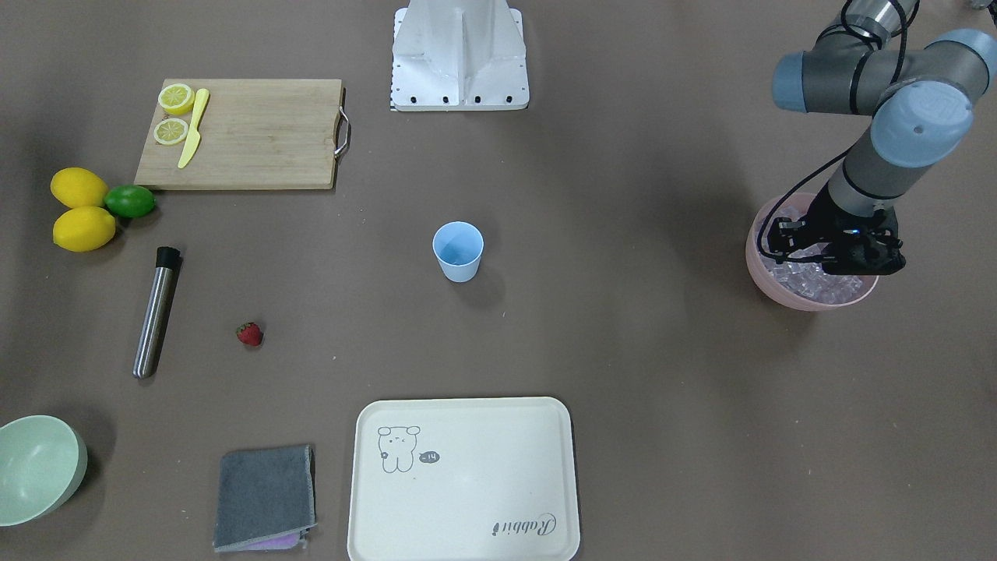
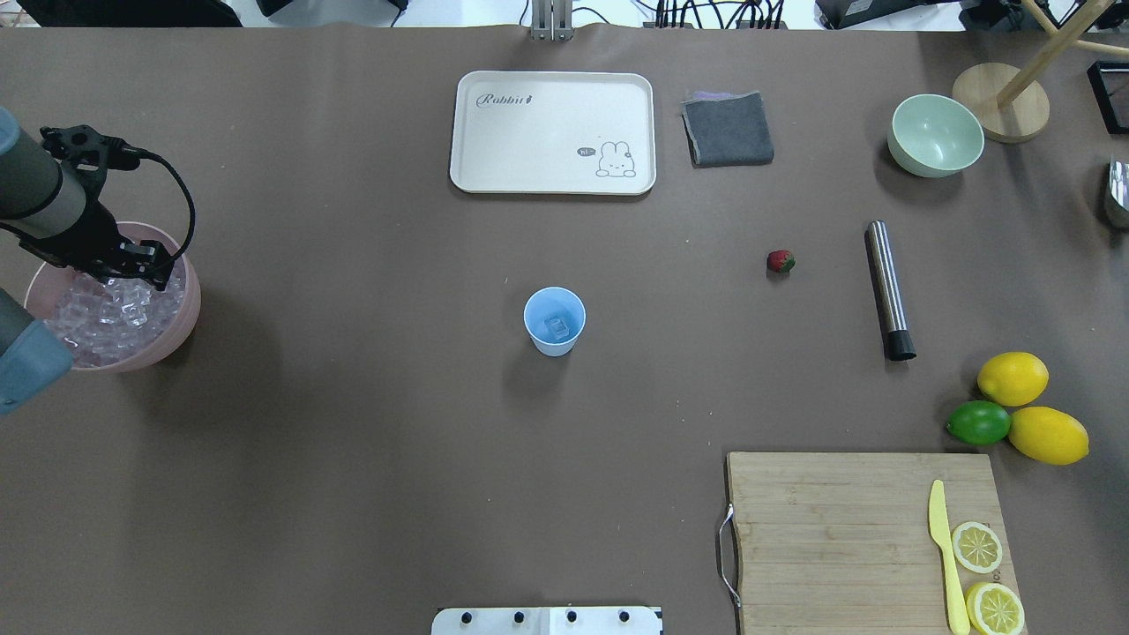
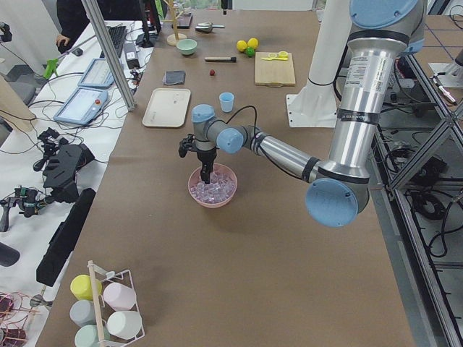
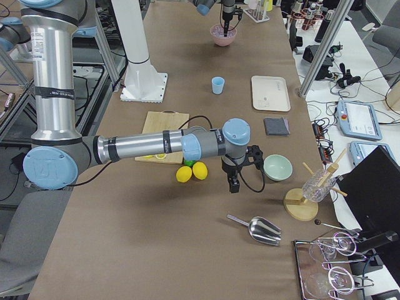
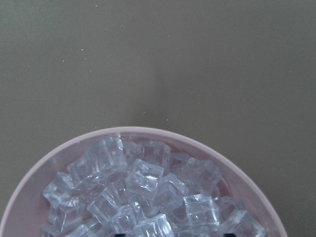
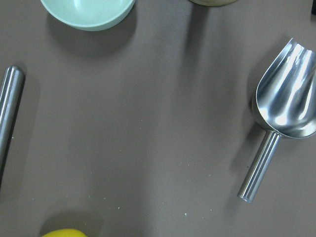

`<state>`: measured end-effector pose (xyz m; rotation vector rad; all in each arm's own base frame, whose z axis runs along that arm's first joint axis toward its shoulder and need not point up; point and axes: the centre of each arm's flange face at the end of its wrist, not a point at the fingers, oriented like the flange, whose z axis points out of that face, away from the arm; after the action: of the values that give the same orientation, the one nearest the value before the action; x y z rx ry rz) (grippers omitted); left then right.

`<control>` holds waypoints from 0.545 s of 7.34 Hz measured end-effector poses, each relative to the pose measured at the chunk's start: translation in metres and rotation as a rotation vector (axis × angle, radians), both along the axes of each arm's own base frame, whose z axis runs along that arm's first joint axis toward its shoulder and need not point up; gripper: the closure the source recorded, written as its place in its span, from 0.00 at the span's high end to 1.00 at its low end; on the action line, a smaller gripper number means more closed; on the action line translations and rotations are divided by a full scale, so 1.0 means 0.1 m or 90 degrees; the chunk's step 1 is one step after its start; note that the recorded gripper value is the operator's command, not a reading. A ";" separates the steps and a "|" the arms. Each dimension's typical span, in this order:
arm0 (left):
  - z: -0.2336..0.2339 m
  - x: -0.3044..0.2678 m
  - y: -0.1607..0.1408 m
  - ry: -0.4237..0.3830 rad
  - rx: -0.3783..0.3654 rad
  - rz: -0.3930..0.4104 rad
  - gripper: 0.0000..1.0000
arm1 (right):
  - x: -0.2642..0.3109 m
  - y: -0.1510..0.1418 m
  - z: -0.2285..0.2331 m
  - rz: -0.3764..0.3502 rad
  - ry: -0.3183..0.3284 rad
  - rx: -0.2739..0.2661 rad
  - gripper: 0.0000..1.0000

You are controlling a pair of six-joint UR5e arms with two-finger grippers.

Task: Mash ice and strawberries in cup
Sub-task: 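Lower the left gripper into the bowl and grasp another ice cube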

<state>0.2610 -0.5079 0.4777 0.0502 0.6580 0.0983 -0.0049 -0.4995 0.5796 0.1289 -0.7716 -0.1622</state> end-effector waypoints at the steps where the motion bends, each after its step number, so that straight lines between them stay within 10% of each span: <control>1: 0.05 0.01 0.00 -0.004 0.003 0.011 0.73 | 0.00 0.00 0.00 0.000 0.000 0.000 1.00; 4: 0.25 0.04 -0.02 -0.017 -0.003 0.028 0.70 | -0.03 -0.02 0.00 -0.002 0.001 0.000 1.00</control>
<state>0.2645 -0.5099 0.5025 0.0298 0.6335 0.1397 -0.0074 -0.5015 0.5796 0.1279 -0.7694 -0.1658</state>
